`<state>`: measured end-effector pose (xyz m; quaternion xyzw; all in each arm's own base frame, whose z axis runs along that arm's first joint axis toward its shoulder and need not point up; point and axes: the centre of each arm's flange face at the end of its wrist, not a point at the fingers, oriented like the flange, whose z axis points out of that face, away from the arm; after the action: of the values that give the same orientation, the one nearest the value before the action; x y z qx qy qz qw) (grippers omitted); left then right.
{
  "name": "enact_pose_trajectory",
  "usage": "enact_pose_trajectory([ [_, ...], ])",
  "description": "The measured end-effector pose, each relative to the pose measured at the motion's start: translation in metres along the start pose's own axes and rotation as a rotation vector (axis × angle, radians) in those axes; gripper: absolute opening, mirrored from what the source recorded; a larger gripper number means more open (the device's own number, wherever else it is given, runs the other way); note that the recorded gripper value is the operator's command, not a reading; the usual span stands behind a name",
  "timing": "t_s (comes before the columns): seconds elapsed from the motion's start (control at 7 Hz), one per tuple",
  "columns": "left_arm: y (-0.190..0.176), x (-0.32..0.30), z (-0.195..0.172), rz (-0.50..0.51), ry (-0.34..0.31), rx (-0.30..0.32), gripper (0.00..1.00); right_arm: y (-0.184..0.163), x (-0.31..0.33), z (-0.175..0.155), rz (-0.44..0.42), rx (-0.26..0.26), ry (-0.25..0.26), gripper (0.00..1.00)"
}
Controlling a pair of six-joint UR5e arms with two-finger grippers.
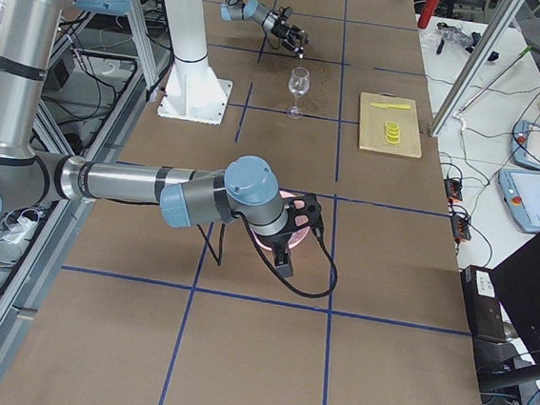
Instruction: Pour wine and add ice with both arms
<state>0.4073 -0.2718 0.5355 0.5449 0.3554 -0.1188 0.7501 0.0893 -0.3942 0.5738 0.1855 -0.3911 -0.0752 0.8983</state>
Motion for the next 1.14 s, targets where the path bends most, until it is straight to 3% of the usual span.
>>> enact_pose_trajectory([
  [1.14, 0.003, -0.013, -0.003, -0.054, -0.016, 0.036, 0.69, -0.001, 0.0, 0.0, -0.001, 0.001, -0.001, 1.0],
])
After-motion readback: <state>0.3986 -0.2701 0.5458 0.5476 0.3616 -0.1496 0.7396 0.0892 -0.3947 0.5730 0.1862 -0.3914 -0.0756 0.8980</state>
